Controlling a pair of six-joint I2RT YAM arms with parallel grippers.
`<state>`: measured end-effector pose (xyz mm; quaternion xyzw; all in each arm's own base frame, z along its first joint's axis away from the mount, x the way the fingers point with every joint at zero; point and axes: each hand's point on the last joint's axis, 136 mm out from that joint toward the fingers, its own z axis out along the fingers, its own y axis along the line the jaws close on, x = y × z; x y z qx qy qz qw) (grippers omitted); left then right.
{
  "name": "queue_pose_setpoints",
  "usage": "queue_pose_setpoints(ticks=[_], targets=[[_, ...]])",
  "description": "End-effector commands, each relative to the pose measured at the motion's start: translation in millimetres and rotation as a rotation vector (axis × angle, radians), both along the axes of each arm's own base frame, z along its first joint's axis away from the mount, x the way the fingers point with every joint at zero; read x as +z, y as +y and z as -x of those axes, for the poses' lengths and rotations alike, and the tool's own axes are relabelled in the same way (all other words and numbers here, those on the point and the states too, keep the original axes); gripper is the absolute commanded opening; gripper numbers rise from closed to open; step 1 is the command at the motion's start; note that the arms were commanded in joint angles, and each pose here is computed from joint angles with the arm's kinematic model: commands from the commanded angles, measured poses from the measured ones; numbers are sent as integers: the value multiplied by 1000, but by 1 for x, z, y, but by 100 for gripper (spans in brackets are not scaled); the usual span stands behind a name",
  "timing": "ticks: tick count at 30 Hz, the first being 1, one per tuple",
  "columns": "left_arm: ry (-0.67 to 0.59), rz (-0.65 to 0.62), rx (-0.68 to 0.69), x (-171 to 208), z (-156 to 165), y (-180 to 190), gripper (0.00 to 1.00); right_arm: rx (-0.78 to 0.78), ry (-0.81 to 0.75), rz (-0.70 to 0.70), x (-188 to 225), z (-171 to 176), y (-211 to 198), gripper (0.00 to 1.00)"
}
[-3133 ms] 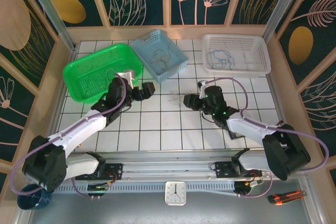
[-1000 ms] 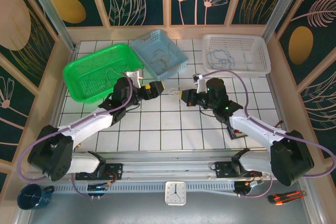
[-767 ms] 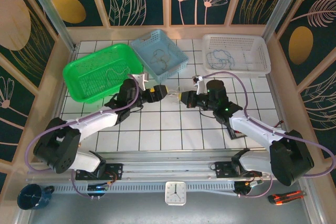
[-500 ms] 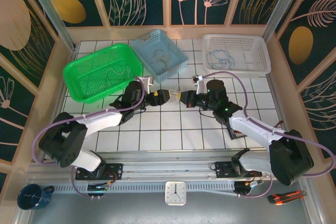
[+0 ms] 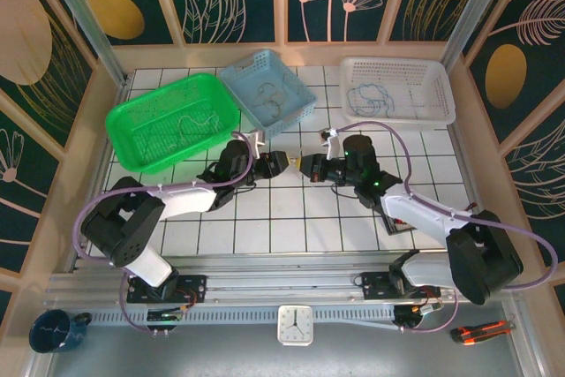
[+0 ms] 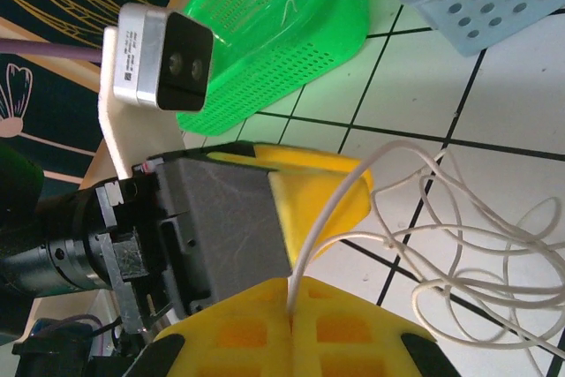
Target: Untangle the cables
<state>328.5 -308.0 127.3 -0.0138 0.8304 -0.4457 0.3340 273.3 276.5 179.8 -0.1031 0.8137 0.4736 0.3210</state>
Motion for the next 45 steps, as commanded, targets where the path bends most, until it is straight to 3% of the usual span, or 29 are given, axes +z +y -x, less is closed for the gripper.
queue_pose_setpoints(ticks=[1, 5, 6, 12, 17, 19, 23, 27, 34, 45], targets=[[-22, 66, 25, 8, -5, -4, 29, 27, -30, -47, 14, 4, 5, 0], [-13, 46, 31, -3, -3, 0, 2, 39, -62, -115, 44, 3, 3, 0], [-12, 42, 32, -5, -3, 1, 0, 44, -70, -133, 51, 4, 3, 0], [0, 29, 31, -17, 3, 5, 0, 109, -114, -272, 93, 17, 5, 0], [-14, 16, 37, -11, 8, 12, 0, 43, -104, -250, 84, 4, -9, 0], [-32, 12, 36, -6, 10, 15, 9, 28, -95, -244, 80, 2, -12, 0], [-61, -41, 24, -5, 16, 22, 38, -2, -94, -232, 76, -3, -15, 0], [-74, -67, -27, -12, 26, 23, 55, -25, -94, -232, 77, -5, -17, 0], [-111, -16, -82, -15, 50, 15, 66, -66, -100, -255, 89, -7, -22, 0], [-348, 32, -102, 21, 54, -20, 75, -131, -115, -354, 127, -8, -8, 0]])
